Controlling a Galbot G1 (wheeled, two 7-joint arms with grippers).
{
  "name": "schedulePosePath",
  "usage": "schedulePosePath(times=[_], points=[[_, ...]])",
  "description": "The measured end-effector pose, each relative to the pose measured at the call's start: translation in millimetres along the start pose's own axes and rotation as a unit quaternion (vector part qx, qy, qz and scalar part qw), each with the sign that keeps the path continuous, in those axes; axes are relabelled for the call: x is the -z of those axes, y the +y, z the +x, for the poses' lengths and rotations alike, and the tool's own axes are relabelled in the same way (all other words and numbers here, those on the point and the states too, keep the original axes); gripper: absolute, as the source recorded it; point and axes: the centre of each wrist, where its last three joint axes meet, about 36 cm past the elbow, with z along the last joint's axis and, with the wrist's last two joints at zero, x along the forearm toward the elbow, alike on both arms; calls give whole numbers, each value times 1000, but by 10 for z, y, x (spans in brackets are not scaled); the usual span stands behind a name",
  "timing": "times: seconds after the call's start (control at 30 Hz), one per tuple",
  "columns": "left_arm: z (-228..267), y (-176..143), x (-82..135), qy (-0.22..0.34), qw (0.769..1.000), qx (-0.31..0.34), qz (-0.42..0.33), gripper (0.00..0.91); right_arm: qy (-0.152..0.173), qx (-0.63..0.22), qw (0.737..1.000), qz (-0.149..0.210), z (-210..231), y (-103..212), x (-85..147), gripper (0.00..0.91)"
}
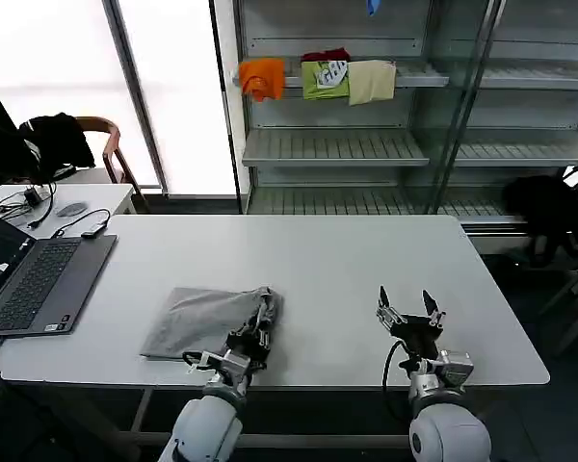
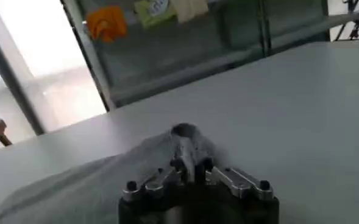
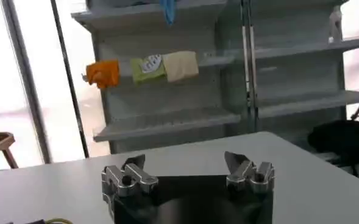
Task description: Fold and organize the clothes.
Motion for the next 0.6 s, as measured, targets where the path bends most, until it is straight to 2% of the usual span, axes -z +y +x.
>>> schedulePosePath(times=[0.2, 0.37, 0.5, 0.6], points=[[8, -149, -38, 11, 1000, -19, 10, 907, 1, 1, 1000, 1, -17, 25, -12, 907], [72, -128, 25, 2, 999, -41, 35, 907, 2, 1, 1000, 1, -27, 20, -23, 907], [177, 88, 220, -27, 996, -49, 73, 907, 3, 1, 1000, 0, -29, 23, -42, 907], [242, 394, 339, -47, 993, -42, 103, 907, 4, 3, 1000, -1, -31, 37, -59, 907]])
